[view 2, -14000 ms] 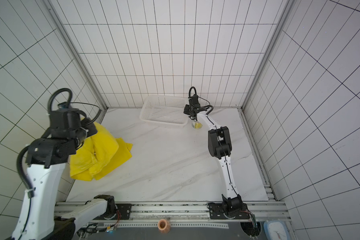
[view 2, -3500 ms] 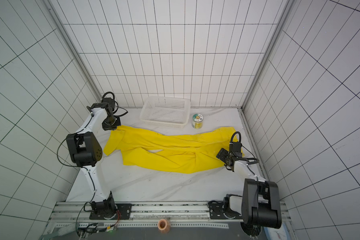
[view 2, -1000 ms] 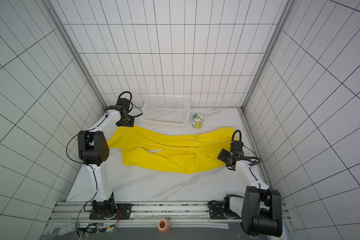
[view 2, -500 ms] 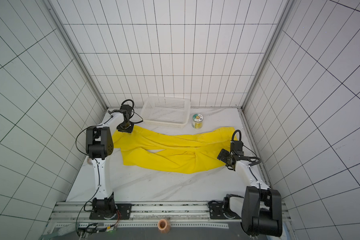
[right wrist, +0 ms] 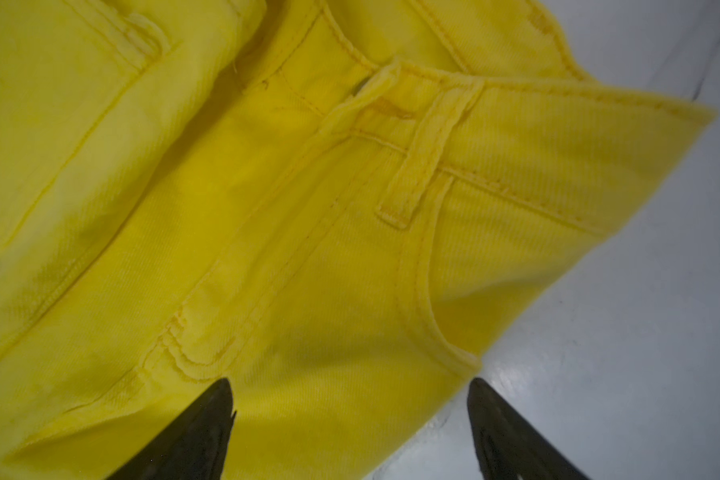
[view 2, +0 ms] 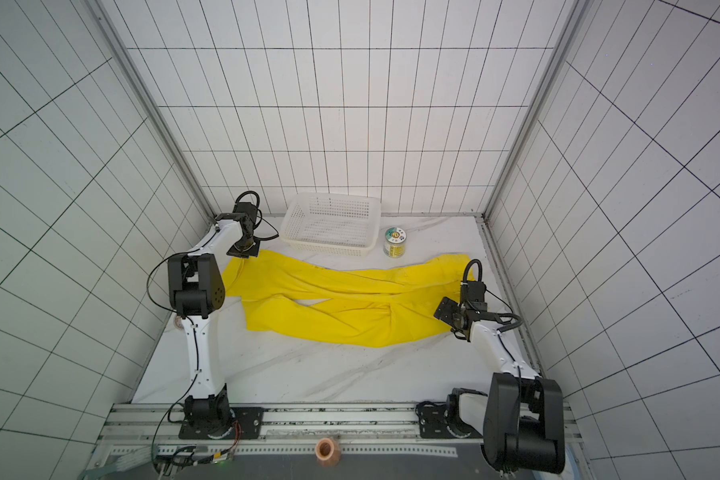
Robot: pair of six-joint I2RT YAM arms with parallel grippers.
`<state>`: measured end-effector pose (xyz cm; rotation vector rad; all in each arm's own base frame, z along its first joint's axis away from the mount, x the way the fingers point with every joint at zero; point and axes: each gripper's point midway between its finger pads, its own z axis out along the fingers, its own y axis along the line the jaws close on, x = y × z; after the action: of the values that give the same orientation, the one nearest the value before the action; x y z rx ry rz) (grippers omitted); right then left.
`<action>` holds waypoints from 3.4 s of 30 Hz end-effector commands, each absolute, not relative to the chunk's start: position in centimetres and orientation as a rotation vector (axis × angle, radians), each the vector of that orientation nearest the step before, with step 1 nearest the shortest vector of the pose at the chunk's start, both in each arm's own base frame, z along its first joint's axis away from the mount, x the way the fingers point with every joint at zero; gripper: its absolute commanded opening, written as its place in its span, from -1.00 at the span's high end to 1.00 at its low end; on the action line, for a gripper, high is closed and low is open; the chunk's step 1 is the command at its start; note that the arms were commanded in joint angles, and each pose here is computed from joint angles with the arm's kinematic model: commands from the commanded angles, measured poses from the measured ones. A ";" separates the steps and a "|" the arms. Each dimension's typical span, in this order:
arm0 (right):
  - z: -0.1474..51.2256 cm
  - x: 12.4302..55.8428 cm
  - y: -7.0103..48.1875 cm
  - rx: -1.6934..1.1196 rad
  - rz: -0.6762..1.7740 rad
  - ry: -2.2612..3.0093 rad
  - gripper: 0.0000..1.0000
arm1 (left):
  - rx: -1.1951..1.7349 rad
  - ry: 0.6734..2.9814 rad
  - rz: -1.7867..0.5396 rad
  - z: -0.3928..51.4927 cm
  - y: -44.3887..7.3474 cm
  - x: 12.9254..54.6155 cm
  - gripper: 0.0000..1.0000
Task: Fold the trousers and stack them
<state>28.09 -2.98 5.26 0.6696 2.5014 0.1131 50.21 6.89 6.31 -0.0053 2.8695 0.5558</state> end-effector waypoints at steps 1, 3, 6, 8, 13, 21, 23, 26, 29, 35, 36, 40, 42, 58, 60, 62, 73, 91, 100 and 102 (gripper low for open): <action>7.0 29.7 -2.7 0.633 0.138 2.458 -0.75 | -0.056 2.829 0.654 8.5 9.0 50.2 0.96; 6.9 29.7 -2.7 0.628 0.134 2.463 -0.75 | -0.079 2.811 0.669 9.1 10.2 50.3 0.94; 6.8 29.6 -2.8 0.623 0.125 2.470 -0.75 | -0.111 2.805 0.678 9.1 11.5 50.9 0.84; 6.6 29.5 -2.8 0.622 0.121 2.477 -0.75 | -0.115 2.806 0.705 8.9 11.9 51.3 0.79; 6.7 29.4 -3.0 0.617 0.103 2.478 -0.75 | -0.119 2.777 0.874 8.7 12.9 52.2 0.61; 8.5 29.9 -3.7 0.601 0.051 2.456 -0.76 | -0.227 2.688 1.002 10.1 13.0 52.7 0.07; 8.9 30.2 -3.9 0.599 0.033 2.447 -0.76 | -0.265 2.672 0.977 10.7 12.6 52.6 -0.04; 9.4 30.5 -4.4 0.592 -0.003 2.439 -0.77 | -0.330 2.651 0.880 12.1 11.6 52.5 -0.13; 10.0 30.8 -5.0 0.584 -0.041 2.428 -0.78 | -0.411 2.656 0.663 13.8 9.9 52.0 -0.18; 8.8 30.3 -6.2 0.589 -0.091 2.468 -0.83 | -0.314 2.759 0.340 14.6 4.7 48.4 -0.20; 8.5 30.2 -6.4 0.594 -0.096 2.476 -0.84 | -0.303 2.784 0.275 14.4 3.8 47.4 -0.20; 7.8 29.9 -7.3 0.656 -0.084 2.479 -0.86 | -0.250 2.848 0.142 13.3 0.9 42.5 -0.20; 7.4 29.9 -7.4 0.672 -0.066 2.483 -0.86 | -0.261 2.877 0.189 12.6 1.2 40.1 -0.21; 2.2 29.7 -5.9 0.695 0.047 2.610 -0.76 | -0.452 3.066 0.042 5.6 -1.4 27.4 -0.23; 1.8 29.6 -5.7 0.685 0.036 2.613 -0.60 | -0.474 3.074 0.021 5.1 -1.7 26.8 -0.23; 2.1 29.8 -5.6 0.684 0.044 2.604 -0.25 | -0.501 3.084 -0.037 4.4 -2.3 26.2 -0.23; 6.9 30.4 -5.6 0.652 0.053 2.512 0.72 | -0.546 3.073 -0.174 2.8 -4.2 26.6 0.63; 19.4 31.2 -9.0 0.629 -0.181 2.310 0.70 | -0.433 2.909 0.098 16.1 -0.6 27.3 1.00; 14.0 28.6 -7.9 0.701 -0.099 2.403 0.28 | -0.440 2.969 0.023 12.5 -1.6 26.3 0.99; 11.8 27.6 -7.4 0.730 -0.071 2.442 0.04 | -0.442 2.982 0.031 11.6 -1.5 25.9 0.99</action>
<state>30.03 -8.18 15.79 0.6782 2.3420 -0.1048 26.01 -1.36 12.29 -0.4361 2.9903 0.0474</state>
